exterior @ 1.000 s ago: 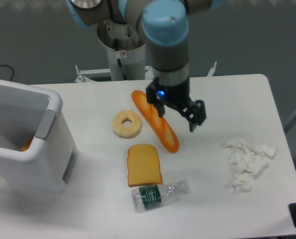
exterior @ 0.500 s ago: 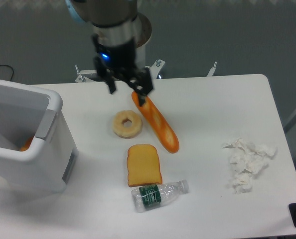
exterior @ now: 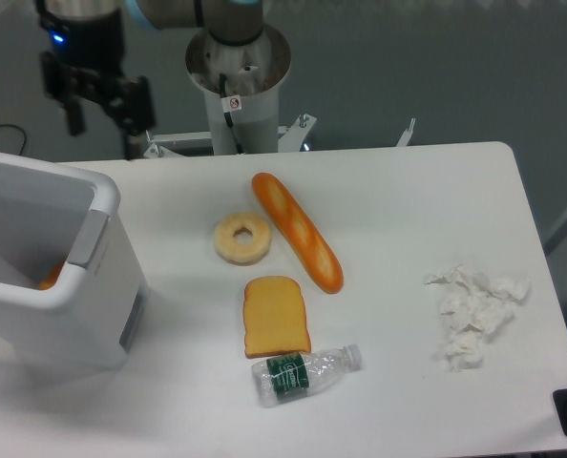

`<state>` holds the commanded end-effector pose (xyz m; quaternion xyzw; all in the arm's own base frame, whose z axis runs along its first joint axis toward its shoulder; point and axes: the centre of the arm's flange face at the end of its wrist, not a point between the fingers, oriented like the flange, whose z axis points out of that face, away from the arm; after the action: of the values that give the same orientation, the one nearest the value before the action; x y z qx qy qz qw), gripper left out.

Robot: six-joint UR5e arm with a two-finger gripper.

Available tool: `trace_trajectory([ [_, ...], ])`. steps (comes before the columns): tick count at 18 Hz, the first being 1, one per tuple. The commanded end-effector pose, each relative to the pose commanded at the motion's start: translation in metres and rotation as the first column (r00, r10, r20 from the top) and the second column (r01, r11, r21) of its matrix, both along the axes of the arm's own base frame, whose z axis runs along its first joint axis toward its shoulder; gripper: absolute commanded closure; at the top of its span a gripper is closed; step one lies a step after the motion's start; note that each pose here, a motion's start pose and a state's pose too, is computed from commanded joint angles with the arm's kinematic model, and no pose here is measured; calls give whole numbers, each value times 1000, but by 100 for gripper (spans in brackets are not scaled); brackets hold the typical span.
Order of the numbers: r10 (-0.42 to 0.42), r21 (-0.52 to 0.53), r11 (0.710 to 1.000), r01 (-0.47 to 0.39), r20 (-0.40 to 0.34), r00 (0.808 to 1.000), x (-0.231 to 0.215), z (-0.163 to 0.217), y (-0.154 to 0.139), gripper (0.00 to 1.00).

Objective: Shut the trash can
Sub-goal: 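Raise the gripper and move it toward the open white trash can lid, then position the gripper above the raised lid of the trash can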

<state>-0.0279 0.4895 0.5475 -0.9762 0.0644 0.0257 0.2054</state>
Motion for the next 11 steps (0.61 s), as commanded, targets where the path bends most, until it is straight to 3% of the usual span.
trace_trajectory([
  [5, -30, 28, 999, 29, 42, 999, 59, -4, 11, 0],
  [11, -36, 72, 997, 32, 62, 997, 87, -13, 33, 0],
])
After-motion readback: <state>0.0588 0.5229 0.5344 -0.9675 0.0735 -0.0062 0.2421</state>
